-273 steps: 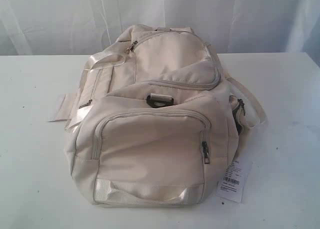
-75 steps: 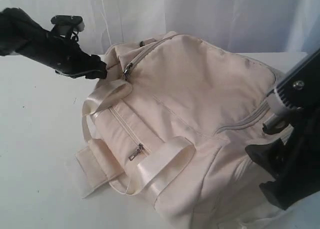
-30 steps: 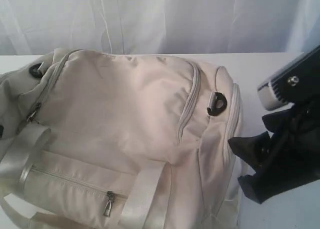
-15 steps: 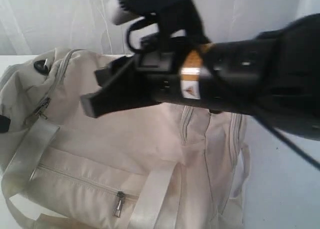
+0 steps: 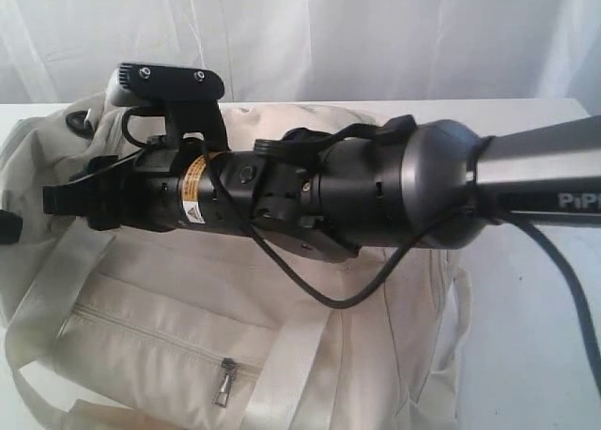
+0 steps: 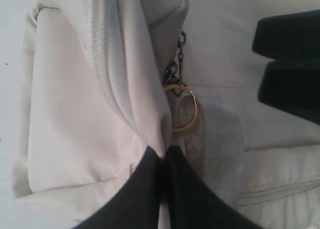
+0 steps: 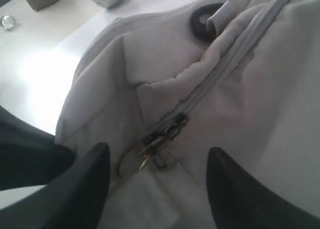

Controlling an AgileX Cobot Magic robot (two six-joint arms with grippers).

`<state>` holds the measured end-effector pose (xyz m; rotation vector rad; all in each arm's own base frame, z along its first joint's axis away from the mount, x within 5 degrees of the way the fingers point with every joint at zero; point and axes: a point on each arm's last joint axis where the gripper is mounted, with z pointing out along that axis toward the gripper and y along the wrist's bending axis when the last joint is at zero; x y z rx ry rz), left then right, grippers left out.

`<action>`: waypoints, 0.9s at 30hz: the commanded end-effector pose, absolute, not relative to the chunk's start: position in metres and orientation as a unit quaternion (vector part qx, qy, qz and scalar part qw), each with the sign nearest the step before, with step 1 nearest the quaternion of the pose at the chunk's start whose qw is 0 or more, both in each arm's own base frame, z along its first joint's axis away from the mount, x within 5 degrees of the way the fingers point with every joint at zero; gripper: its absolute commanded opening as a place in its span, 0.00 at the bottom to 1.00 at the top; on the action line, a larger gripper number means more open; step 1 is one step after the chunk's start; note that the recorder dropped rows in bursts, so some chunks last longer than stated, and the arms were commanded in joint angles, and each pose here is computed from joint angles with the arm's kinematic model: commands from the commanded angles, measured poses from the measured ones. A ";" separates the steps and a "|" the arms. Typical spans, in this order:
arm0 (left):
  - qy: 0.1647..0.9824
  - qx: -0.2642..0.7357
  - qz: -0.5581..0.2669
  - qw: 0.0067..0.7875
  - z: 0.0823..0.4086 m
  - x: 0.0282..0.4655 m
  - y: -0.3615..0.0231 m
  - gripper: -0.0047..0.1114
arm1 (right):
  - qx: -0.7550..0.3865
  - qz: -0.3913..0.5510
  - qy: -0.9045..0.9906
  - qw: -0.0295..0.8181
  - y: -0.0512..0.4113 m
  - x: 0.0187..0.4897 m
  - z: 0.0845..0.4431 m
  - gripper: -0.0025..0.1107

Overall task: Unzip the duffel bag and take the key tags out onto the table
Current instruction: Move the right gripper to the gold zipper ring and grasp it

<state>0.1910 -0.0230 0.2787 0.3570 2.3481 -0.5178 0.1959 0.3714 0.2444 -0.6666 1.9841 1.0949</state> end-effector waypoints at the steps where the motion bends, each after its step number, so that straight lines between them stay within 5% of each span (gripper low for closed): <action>1: 0.886 0.116 -0.241 0.378 0.291 0.190 -0.030 0.04 | -0.232 0.471 0.769 0.364 0.378 0.198 0.243 0.50; 20: 0.885 0.115 -0.247 0.377 0.292 0.189 -0.031 0.04 | -0.239 0.515 0.772 0.285 0.396 0.193 0.217 0.50; 27: 0.886 0.116 -0.249 0.375 0.291 0.189 -0.031 0.04 | -0.231 0.520 0.773 0.282 0.408 0.200 0.212 0.43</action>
